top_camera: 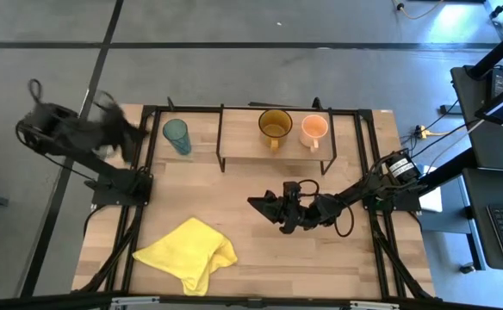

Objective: Stack small to large cups/mugs on shelf
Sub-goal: Put the blue glass on the shelf

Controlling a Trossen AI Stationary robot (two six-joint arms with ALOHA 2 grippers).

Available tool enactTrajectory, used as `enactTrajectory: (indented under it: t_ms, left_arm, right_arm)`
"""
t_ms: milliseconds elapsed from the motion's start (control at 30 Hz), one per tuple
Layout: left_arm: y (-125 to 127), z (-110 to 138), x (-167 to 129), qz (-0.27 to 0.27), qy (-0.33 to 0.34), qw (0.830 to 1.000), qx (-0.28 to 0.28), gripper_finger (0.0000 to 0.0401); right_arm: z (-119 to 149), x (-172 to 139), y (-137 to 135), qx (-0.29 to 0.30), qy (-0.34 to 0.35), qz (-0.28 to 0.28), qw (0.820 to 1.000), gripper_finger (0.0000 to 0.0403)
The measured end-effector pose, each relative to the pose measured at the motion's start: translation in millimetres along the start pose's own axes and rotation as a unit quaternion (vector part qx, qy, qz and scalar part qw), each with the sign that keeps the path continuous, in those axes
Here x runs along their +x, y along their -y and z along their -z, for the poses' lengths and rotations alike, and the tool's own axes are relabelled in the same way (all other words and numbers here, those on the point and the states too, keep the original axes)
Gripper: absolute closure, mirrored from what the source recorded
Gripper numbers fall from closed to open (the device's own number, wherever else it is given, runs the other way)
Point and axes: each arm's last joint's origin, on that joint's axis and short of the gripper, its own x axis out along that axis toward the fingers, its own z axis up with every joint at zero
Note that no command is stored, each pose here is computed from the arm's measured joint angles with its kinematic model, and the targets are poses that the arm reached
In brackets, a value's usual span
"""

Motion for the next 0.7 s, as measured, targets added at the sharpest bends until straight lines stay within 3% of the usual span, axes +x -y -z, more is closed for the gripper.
enactTrajectory:
  t_ms: [100, 167, 300, 467, 533, 700]
  left_arm:
    - [30, 16, 26, 0.152, -0.089, 0.979, 0.099, 0.0332]
    - [44, 28, 45, 0.189, -0.132, 0.962, 0.146, 0.0332]
    - [60, 45, 84, 0.149, -0.2, 0.936, 0.249, 0.0332]
    - [51, 28, 128, -0.03, -0.172, 0.926, 0.335, 0.0332]
    - [36, 10, 140, -0.061, -0.174, 0.924, 0.335, 0.0332]
    - [-24, -44, 143, -0.083, -0.167, 0.948, 0.258, 0.0332]
  right_arm:
    - [0, 0, 0, -0.007, -0.002, 0.001, 1.0, 0.0267]
    - [0, 0, 0, -0.012, -0.002, 0.001, 1.0, 0.0267]
    - [0, 0, 0, -0.012, -0.002, 0.001, 1.0, 0.0267]
    - [0, 0, 0, -0.001, -0.003, 0.001, 1.0, 0.0267]
    - [0, 0, 0, 0.005, -0.003, 0.0, 1.0, 0.0267]
    - [3, -1, -2, 0.016, -0.017, -0.011, 1.0, 0.0267]
